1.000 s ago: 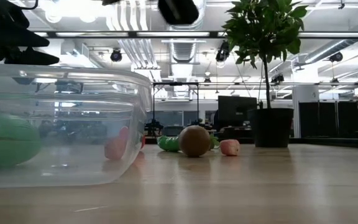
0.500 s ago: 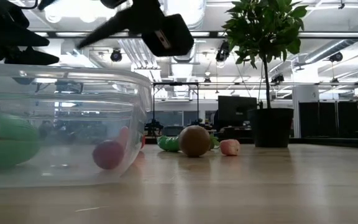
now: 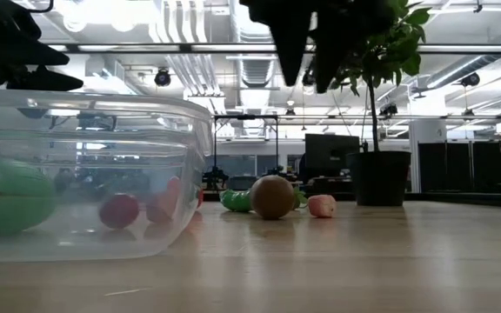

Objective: Pick and placing Produce into tupperware
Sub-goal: Put the bottom peach into the transparent bin

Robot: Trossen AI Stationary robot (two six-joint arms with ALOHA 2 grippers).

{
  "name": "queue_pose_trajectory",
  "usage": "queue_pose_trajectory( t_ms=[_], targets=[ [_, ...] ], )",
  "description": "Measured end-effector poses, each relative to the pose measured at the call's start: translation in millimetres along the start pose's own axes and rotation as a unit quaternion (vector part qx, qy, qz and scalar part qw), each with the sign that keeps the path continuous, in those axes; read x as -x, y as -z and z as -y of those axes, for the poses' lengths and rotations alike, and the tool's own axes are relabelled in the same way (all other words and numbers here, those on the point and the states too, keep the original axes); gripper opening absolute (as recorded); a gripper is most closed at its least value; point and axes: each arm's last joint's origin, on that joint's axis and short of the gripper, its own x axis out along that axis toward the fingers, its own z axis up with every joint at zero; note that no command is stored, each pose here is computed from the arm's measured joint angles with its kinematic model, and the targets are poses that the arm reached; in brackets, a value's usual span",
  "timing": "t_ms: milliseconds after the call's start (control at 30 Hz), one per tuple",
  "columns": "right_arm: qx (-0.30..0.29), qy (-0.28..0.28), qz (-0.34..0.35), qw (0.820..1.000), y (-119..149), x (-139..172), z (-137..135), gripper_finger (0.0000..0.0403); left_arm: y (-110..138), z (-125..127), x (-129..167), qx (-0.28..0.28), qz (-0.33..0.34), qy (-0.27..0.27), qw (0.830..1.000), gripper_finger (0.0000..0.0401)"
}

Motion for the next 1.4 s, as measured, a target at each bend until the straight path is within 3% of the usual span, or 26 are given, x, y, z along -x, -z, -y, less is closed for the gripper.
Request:
queue_pose_trajectory(
  t_ms=[200,300,533,700,967,1133,1400],
  targets=[
    [0.011,0.085,-0.029,0.996,-13.6,-37.9,19.5,0.0178,0.0,0.2,-0.2,0.0,0.0,0.0,1.0,0.0192],
    [0.033,0.097,-0.041,0.994,-18.0,-49.3,25.6,0.0178,0.3,0.2,-0.3,-0.001,-0.001,-0.001,1.0,0.0192],
    [0.075,0.079,-0.067,0.992,-27.9,-78.5,34.5,0.0178,0.3,0.2,-0.3,-0.001,-0.001,-0.001,1.0,0.0192],
    [0.093,0.059,-0.058,0.992,-31.9,-78.1,41.7,0.0171,0.6,0.4,-0.7,-0.003,-0.003,-0.002,1.0,0.0192],
    [0.065,-0.014,-0.024,0.997,-46.7,-71.9,67.8,0.0139,0.6,0.4,-0.6,-0.003,-0.003,-0.001,1.0,0.0192],
    [0.053,-0.03,-0.051,0.997,-45.0,-79.3,83.0,0.0129,0.6,0.5,-0.6,-0.003,-0.003,-0.001,1.0,0.0192],
    [0.062,-0.062,-0.036,0.996,-40.4,-87.4,76.9,0.0162,0.5,0.5,-0.6,-0.003,-0.002,-0.001,1.0,0.0192]
  ],
)
